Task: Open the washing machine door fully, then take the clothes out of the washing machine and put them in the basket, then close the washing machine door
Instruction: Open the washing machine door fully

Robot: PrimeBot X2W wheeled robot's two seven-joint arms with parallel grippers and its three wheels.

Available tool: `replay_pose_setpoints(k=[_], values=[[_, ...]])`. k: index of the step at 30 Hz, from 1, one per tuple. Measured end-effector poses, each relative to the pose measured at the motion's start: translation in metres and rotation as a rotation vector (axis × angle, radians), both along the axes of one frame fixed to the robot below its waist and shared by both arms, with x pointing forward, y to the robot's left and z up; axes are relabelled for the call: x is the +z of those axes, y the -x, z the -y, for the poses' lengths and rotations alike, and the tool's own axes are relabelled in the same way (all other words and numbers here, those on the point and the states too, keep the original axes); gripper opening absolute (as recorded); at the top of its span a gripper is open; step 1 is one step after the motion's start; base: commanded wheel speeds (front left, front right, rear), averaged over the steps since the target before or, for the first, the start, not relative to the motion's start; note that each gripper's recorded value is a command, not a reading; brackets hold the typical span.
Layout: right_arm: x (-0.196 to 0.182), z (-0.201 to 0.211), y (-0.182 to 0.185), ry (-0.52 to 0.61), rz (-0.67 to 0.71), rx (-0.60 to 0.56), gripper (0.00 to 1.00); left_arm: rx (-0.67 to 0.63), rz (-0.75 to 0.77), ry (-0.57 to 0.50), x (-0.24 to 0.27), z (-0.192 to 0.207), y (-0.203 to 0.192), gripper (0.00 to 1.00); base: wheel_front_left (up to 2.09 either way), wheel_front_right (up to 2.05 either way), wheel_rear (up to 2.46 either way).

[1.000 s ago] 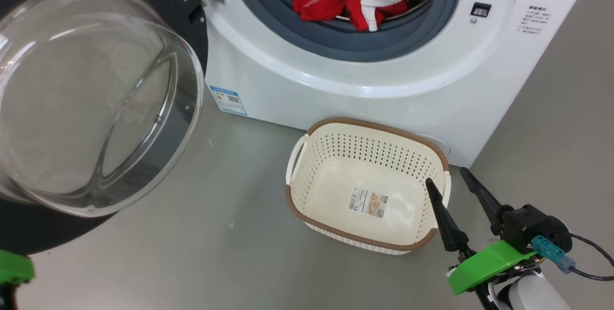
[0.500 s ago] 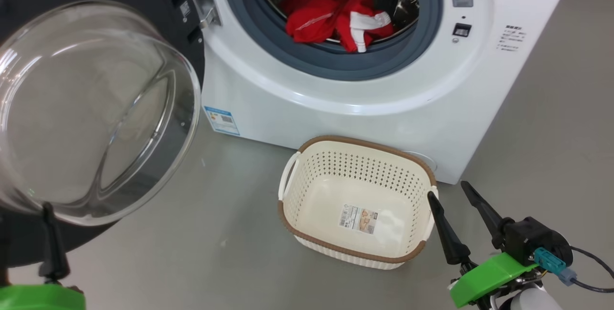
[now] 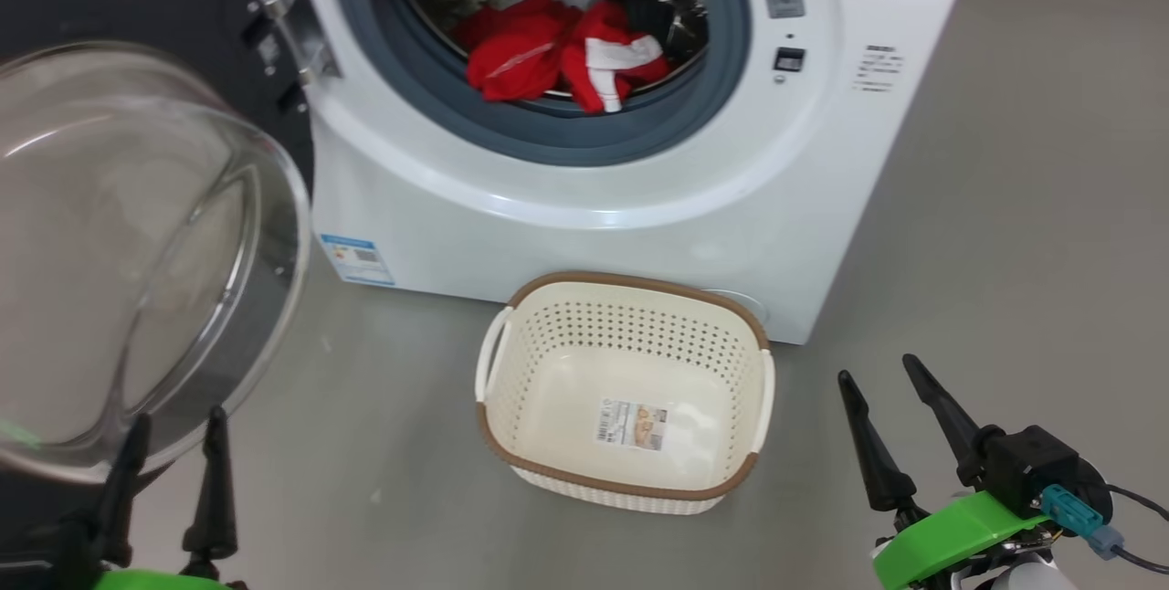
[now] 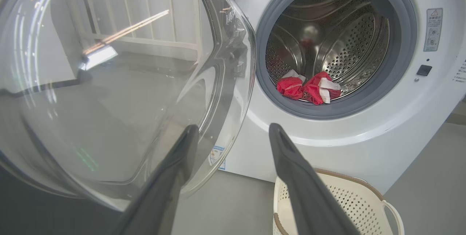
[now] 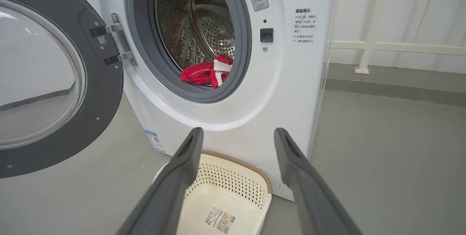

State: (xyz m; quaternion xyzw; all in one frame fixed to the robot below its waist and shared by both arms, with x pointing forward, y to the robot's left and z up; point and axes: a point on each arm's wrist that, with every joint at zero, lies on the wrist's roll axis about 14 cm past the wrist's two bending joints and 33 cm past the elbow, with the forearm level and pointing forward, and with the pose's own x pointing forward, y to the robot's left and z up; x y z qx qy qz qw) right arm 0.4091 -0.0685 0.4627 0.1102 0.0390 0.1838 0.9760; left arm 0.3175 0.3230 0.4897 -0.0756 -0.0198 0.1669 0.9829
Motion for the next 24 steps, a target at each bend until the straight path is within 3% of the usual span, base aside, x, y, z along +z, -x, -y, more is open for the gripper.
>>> replay_pose_setpoints(k=[6,24], values=[[0.001,0.030,0.003,0.001,0.003,-0.087,1.00,-0.133,0.016,0.004,0.004,0.036,-0.025,1.00,0.00,0.00,0.00],[0.003,0.090,0.021,-0.002,0.001,-0.276,1.00,-0.359,0.008,0.045,-0.005,0.107,-0.063,1.00,0.00,0.00,0.00]])
